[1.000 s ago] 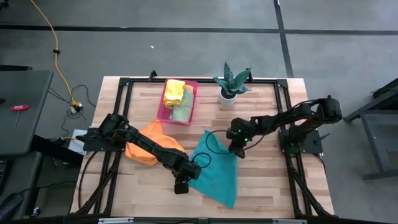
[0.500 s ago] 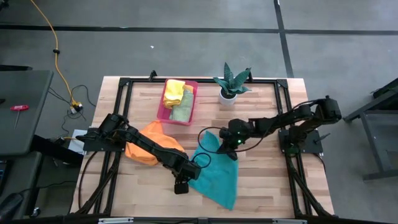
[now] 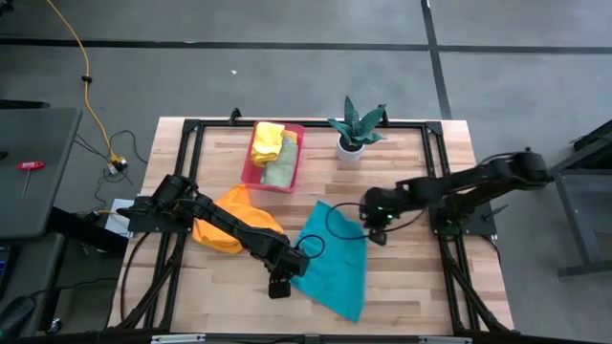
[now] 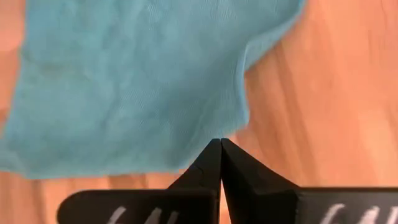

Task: Fold microfiber towels
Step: Fold the blue microfiber cloth

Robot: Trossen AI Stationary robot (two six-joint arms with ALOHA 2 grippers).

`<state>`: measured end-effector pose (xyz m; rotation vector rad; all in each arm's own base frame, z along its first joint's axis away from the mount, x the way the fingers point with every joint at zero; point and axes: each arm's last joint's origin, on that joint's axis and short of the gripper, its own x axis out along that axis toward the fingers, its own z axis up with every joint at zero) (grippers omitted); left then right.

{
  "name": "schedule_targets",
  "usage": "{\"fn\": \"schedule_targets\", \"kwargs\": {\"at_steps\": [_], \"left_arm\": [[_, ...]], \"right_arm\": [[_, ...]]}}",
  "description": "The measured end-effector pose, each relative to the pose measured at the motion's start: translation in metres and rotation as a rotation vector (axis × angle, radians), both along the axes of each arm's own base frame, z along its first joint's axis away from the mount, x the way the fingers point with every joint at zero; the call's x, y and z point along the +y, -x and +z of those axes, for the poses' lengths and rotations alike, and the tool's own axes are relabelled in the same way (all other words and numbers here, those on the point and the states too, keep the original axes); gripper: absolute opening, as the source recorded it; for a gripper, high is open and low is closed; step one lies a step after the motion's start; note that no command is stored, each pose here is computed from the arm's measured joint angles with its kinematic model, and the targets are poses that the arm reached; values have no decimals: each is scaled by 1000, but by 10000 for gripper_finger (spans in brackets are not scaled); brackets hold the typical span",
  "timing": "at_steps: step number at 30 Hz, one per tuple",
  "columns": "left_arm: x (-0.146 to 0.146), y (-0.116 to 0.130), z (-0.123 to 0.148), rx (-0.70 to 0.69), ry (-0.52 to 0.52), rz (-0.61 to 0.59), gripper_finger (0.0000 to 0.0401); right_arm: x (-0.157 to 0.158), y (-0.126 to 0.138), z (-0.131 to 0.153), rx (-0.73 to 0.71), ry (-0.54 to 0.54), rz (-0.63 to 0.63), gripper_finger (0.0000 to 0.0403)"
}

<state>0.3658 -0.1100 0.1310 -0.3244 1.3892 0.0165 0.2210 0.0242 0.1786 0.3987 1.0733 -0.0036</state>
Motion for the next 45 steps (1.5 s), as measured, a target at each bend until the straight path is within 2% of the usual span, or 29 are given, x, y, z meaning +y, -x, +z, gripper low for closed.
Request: {"fn": "schedule_targets", "kwargs": {"at_steps": [3,8,15,18,21,31,36,40,45], "left_arm": [[0,-1,0,-13,4,0,0],[0,-2,0,-22,6,1,0],[1,-3,0,-21,8,-3,1],[2,-3,0,-22,9,-1,1],[3,-3,0,-22,9,0,1],[3,-4,0,-27,10,2,1],[3,-4,0,-27,10,2,1],[4,-4,0,-27,10,3,1],[4,-4,0,-28,10,3,1]], "right_arm": [[5,22,-4,-57,-54,-101,0],[6,45,-25,-161,-262,-319,21],[2,55,-55,-173,-407,-539,135],[2,52,-57,-176,-444,-575,175],[3,48,-61,-144,-451,-576,196],[8,30,-63,-223,-558,-522,201],[10,21,-51,-286,-637,-498,186],[12,7,-40,-298,-617,-468,164],[16,-16,-38,-227,-549,-445,143]]}}
